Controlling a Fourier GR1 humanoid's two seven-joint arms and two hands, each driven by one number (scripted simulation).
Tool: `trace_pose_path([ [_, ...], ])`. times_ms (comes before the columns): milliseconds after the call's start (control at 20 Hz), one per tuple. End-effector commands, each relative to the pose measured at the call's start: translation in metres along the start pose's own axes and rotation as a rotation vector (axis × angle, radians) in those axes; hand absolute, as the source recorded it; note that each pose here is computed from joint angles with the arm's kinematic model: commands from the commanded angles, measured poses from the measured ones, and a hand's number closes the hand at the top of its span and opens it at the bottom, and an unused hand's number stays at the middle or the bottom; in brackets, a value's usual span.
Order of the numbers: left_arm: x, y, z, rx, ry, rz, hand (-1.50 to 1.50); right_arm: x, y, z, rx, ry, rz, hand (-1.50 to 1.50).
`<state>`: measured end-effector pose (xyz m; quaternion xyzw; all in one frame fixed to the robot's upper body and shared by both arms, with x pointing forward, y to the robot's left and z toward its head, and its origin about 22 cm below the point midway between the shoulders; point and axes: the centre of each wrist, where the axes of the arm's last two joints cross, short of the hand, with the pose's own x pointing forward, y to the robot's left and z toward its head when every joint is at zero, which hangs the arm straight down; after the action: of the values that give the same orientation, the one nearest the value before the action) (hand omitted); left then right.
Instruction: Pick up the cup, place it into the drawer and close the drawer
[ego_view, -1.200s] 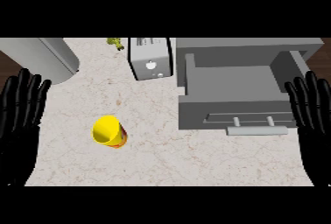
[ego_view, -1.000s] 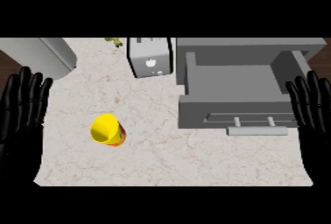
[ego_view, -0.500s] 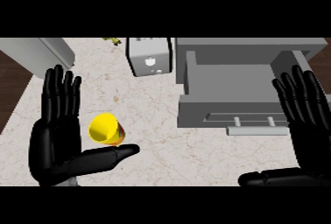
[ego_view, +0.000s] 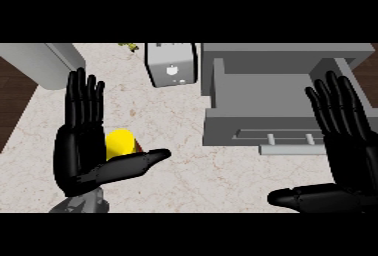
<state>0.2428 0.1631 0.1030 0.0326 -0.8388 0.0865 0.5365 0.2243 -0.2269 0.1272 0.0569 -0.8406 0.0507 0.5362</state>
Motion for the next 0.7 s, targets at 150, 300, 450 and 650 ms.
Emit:
trace_pose_path([
  [150, 0.005, 0.018, -0.002, 0.026, 0.019, -0.013, -1.5, -0.006, -0.001, 0.004, -0.004, 0.02, 0.008, -1.5],
  [300, -0.01, -0.011, 0.016, 0.031, 0.045, -0.015, -1.5, 0.001, 0.016, -0.002, -0.019, -0.006, 0.0, -1.5],
  [450, -0.021, 0.008, 0.024, 0.05, 0.055, -0.025, -1.5, -0.016, -0.003, -0.004, 0.0, 0.0, 0.017, -1.5],
  [650, -0.02, 0.017, 0.021, 0.056, 0.108, -0.032, -1.5, 0.012, -0.011, 0.003, -0.015, -0.023, -0.003, -1.5],
])
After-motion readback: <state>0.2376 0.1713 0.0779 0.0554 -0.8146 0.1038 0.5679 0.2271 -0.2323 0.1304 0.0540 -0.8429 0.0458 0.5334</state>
